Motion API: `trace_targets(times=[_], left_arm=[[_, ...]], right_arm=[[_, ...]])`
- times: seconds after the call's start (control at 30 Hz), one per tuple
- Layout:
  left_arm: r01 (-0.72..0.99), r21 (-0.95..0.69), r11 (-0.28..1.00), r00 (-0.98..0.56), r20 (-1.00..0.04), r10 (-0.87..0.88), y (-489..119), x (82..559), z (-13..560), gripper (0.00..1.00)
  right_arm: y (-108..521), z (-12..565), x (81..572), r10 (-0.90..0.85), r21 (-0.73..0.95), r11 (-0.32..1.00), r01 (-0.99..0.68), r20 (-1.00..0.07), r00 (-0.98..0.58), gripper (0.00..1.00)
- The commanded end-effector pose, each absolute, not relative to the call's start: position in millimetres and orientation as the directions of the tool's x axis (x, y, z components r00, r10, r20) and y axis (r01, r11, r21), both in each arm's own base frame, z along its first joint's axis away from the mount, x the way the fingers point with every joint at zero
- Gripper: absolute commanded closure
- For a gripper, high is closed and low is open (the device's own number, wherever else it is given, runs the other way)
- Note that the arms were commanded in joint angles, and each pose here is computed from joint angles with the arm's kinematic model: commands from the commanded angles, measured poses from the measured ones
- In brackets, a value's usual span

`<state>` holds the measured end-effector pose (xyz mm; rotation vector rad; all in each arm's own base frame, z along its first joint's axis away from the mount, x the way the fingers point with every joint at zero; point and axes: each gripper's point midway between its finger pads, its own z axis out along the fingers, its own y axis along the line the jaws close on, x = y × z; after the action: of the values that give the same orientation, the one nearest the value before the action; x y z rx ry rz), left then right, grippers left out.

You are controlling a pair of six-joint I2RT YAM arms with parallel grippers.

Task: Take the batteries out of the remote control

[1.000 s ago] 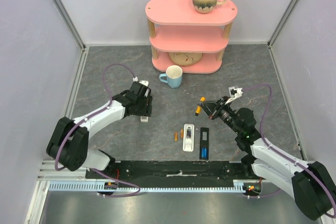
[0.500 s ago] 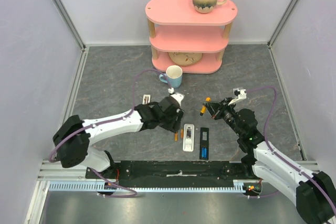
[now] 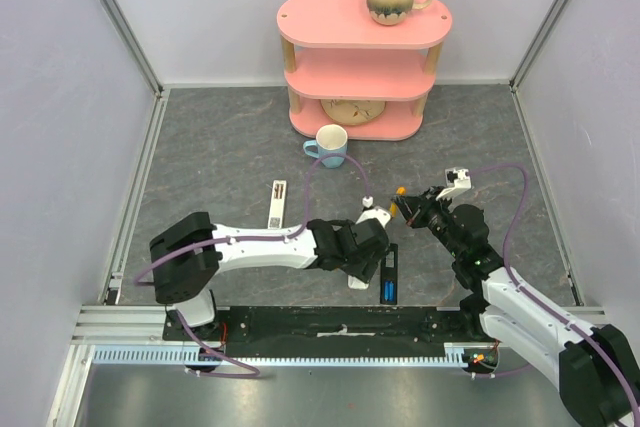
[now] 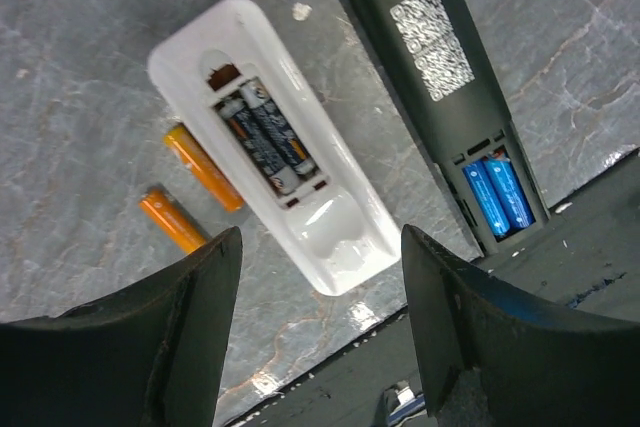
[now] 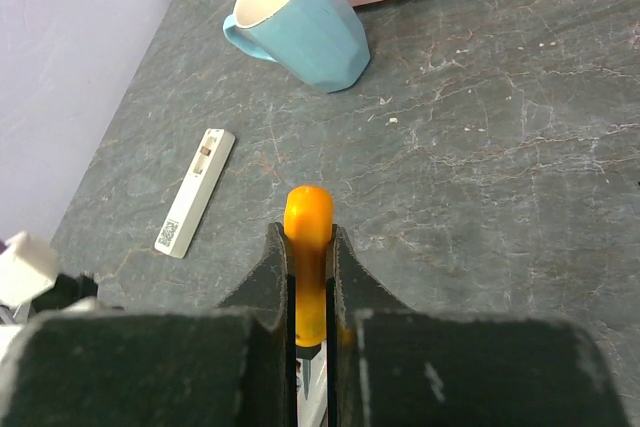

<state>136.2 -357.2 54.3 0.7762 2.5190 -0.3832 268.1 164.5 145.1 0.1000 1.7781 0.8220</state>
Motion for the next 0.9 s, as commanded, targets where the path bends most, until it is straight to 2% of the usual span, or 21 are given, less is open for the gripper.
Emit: trace_targets(times=[0.0, 0.6, 0.87], left_arm=[[0.545, -0.127, 0.829, -0.739, -0.54, 0.403, -371.5, 133.8, 60.9, 0.29], [0.54, -0.08, 0.838, -0.757, -0.483, 0.441, -371.6, 120.6, 26.8, 0.31], [0.551, -0.017, 0.834, -0.726, -0.503, 0.469, -379.1, 133.2, 18.8, 0.34]], right_arm=[[164.1, 167.9, 275.5, 0.463, 0.56, 0.75, -0.353, -0.825, -0.324, 1.0], [163.7, 168.1, 277.5, 0.465, 0.563, 0.741, -0.365, -0.823, -0.326, 1.0], [163.6, 166.1, 277.4, 0.47, 0.57, 0.735, -0.367, -0.819, -0.33, 1.0]])
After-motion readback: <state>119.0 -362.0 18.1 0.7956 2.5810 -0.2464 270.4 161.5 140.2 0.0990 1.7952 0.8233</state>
